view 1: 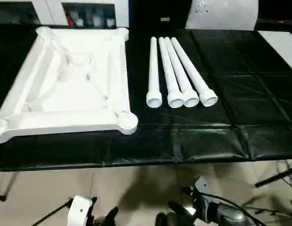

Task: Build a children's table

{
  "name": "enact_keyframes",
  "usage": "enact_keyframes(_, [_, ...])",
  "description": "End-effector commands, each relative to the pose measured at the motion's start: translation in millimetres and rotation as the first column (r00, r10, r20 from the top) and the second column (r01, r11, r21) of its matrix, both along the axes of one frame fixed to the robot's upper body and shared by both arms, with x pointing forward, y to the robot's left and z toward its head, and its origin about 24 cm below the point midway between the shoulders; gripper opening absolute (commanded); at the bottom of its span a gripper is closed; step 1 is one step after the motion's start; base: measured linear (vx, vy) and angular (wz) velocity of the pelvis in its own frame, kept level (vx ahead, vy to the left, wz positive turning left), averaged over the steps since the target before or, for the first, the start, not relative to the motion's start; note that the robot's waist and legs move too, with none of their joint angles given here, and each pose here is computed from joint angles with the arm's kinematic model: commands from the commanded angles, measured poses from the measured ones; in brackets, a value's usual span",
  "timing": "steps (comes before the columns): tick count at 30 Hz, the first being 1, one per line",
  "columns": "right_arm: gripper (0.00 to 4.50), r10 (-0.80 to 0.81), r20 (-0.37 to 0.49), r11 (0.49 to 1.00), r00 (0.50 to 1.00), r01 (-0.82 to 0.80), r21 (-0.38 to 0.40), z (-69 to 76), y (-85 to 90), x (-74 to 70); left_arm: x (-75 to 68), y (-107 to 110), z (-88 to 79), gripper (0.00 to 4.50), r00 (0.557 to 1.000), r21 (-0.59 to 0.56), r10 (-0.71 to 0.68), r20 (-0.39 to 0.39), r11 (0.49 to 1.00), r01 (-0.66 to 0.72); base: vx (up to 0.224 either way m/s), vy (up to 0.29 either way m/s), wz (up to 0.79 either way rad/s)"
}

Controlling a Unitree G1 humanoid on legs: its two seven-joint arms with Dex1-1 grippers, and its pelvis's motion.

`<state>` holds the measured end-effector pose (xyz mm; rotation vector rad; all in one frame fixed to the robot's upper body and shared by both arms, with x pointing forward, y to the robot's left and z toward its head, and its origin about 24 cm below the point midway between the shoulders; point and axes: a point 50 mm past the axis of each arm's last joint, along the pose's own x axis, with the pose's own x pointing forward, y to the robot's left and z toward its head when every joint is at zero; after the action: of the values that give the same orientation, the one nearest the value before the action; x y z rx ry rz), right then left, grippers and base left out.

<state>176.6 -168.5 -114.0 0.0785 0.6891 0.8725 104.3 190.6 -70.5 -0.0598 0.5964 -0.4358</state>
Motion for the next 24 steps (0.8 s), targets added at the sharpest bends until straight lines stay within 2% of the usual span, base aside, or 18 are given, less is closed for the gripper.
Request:
enact_keyframes(1, [4.49,0.014,-0.004,0.999,1.0,-0.014,0.048,0.3,1.5,-4.4,-2.0,-2,3.8,4.46,1.0,-0.023,-0.012,0.003,1.0,0.012,0.0,0.0,0.0])
enact_keyframes(7, [4.49,0.022,0.013,0.995,1.0,-0.024,0.092,3.0,3.2,-3.6,3.2,-4,9.5,4.46,0.998,-0.036,-0.03,0.048,0.999,0.031,0.0,0.0,0.0])
enact_keyframes(10, [4.49,0.014,0.046,0.988,0.999,-0.021,0.153,7.6,5.8,-0.2,10.9,-15,22.8,4.46,0.992,-0.088,-0.06,0.109,0.994,0.07,0.0,0.0,0.0])
enact_keyframes(12, [4.49,0.011,0.057,0.986,0.998,-0.02,0.163,8.9,6.0,1.0,12.4,-18,25.5,4.46,0.991,-0.096,-0.063,0.115,0.993,0.074,0.0,0.0,0.0])
enact_keyframes(16, [4.49,0.088,0.071,0.993,0.994,-0.094,0.071,8.4,4.0,2.5,13.0,-13,22.6,4.46,0.994,-0.092,-0.053,0.097,0.994,0.062,0.0,0.0,0.0])
enact_keyframes(22, [4.49,0.102,0.056,0.993,0.993,-0.106,0.058,7.3,3.1,1.8,13.9,-12,17.2,4.46,0.995,-0.066,-0.054,0.084,0.996,0.06,0.0,0.0,0.0])
enact_keyframes(24, [4.49,0.098,0.017,0.992,0.995,-0.096,-0.087,0.9,-5.7,1.4,13.1,-9,6.9,4.46,0.999,-0.035,-0.038,0.021,0.999,0.039,0.0,0.0,0.0])
